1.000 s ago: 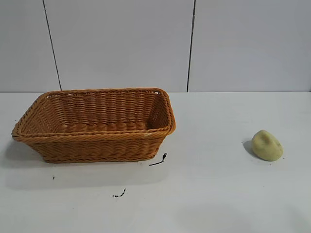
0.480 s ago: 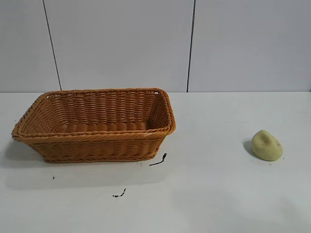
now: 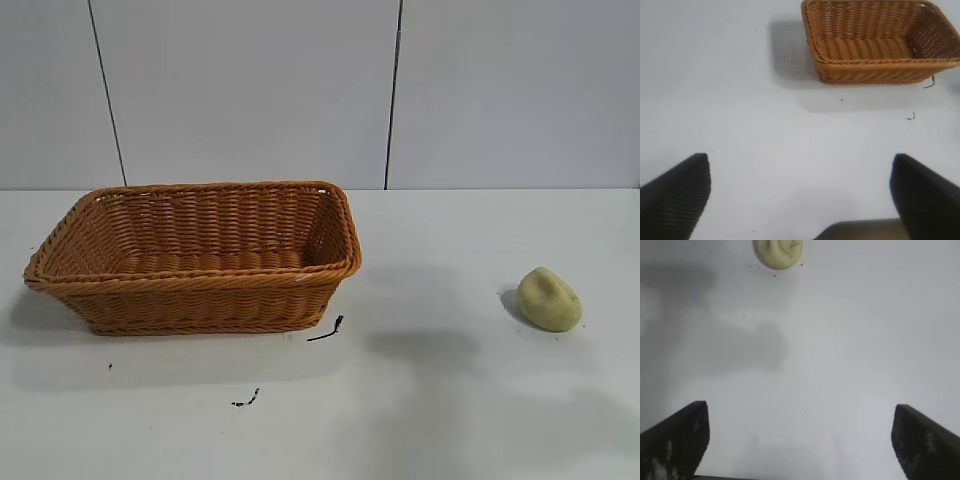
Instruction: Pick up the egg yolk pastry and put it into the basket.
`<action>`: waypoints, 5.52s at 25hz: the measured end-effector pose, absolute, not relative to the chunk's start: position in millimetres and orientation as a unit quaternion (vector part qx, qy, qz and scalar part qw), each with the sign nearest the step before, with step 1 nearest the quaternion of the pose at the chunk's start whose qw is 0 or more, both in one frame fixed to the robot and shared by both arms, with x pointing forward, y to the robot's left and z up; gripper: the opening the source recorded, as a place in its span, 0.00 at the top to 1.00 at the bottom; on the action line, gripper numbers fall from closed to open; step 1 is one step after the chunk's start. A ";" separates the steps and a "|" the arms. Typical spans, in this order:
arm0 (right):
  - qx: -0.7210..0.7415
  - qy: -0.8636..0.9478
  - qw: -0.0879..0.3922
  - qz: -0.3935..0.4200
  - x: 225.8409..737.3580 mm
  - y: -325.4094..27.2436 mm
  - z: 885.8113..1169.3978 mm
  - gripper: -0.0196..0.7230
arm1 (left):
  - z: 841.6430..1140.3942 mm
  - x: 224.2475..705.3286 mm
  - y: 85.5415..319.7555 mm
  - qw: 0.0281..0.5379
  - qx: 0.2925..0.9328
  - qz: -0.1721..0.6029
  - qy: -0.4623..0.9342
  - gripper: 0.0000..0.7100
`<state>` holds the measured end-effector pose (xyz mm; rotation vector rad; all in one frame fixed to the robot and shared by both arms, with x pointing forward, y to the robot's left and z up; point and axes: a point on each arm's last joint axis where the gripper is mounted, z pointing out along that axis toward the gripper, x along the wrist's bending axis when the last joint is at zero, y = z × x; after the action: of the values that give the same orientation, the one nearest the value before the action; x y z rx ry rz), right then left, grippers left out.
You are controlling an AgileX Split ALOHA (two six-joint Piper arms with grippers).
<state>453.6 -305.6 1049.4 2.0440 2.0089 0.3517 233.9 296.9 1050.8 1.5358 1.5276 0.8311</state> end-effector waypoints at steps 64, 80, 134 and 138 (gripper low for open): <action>0.669 0.729 0.095 0.112 650.8 -277.0 1034.3 0.79 | 1050.8 233.9 296.9 0.399 0.607 0.328 0.604 0.02; 0.584 0.786 0.105 0.176 647.3 -183.3 1088.8 0.79 | 1050.8 233.9 296.9 0.399 0.607 0.328 0.604 0.02; 0.501 0.822 0.128 0.237 689.7 -29.7 1035.4 0.12 | 1050.8 233.9 296.9 0.399 0.607 0.328 0.604 0.02; 0.543 0.798 0.142 0.219 719.1 -89.4 1034.6 0.12 | 1050.8 233.9 296.9 0.399 0.607 0.328 0.604 0.02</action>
<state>719.1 -89.4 1034.6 1.5662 2.3025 0.6333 233.9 296.9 1050.8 1.5358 1.5276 0.8311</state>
